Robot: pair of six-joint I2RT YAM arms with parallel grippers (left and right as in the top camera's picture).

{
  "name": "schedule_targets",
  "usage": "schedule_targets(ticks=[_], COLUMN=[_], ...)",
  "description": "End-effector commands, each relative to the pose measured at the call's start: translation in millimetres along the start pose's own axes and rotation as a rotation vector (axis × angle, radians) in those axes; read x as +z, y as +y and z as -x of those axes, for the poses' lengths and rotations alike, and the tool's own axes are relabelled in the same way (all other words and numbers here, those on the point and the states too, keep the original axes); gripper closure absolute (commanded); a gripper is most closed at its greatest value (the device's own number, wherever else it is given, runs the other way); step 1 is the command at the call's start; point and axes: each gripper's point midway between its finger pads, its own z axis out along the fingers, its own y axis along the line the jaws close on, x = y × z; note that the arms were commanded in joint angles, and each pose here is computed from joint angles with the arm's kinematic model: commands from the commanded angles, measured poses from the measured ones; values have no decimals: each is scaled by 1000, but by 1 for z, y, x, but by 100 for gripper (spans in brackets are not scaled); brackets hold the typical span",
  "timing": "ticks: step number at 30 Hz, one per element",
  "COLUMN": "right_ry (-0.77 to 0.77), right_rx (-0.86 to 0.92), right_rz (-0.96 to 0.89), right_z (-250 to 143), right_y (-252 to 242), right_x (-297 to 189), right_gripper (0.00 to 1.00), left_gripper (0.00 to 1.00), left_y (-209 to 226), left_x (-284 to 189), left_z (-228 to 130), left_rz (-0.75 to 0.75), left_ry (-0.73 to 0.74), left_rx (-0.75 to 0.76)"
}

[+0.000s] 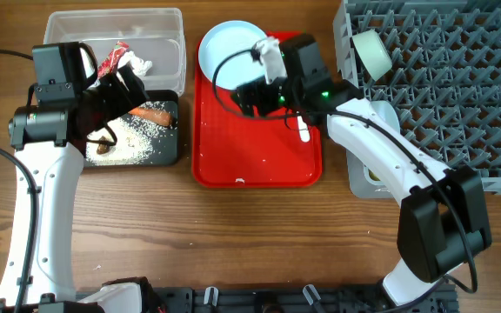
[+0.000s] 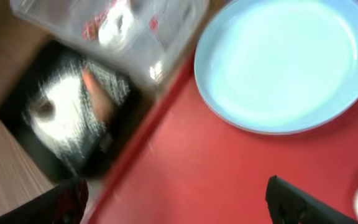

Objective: Sort waste into correct bins and load items into the dishwasher rack
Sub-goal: 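Reach the right gripper to the light-blue plate and grasp its edge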

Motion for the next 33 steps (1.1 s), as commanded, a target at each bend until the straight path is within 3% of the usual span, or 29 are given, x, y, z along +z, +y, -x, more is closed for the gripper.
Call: schedule_targets(ticks=[1,5,10,18,19,21,23,25,33], right_ry=[-159,-217,-70,100,102,99,110,135,159], right_rx=[210,231,273,515,516,555,561,564,569], right_rz=[5,-62,-163,-361,-385,-441,-471,-485,-496], right_z=[45,70,79,7,2,-9,-19,-31,-42], right_y=[-1,-15,-42,-98,-103,-114,-121,-127,-131], right_x=[-17,-12,39,97,98,99,103,109,115], right_gripper=[0,0,0,2,9,35,53,58,58], left_gripper=[0,0,0,0,0,0,0,0,0], left_y=[-2,-2,-2,-2,-2,-2,-2,-2,-2], left_x=[-8,-8,-8,-8,-8,-8,-8,-8,-8], left_z=[8,8,8,8,8,8,8,8,8], left_rz=[-3,-3,-3,-2,-2,-2,-3,-2,-2], left_ry=[-32,-32,-32,-32,-32,-32,-32,-32,-32], left_rx=[6,6,6,6,6,6,6,6,6])
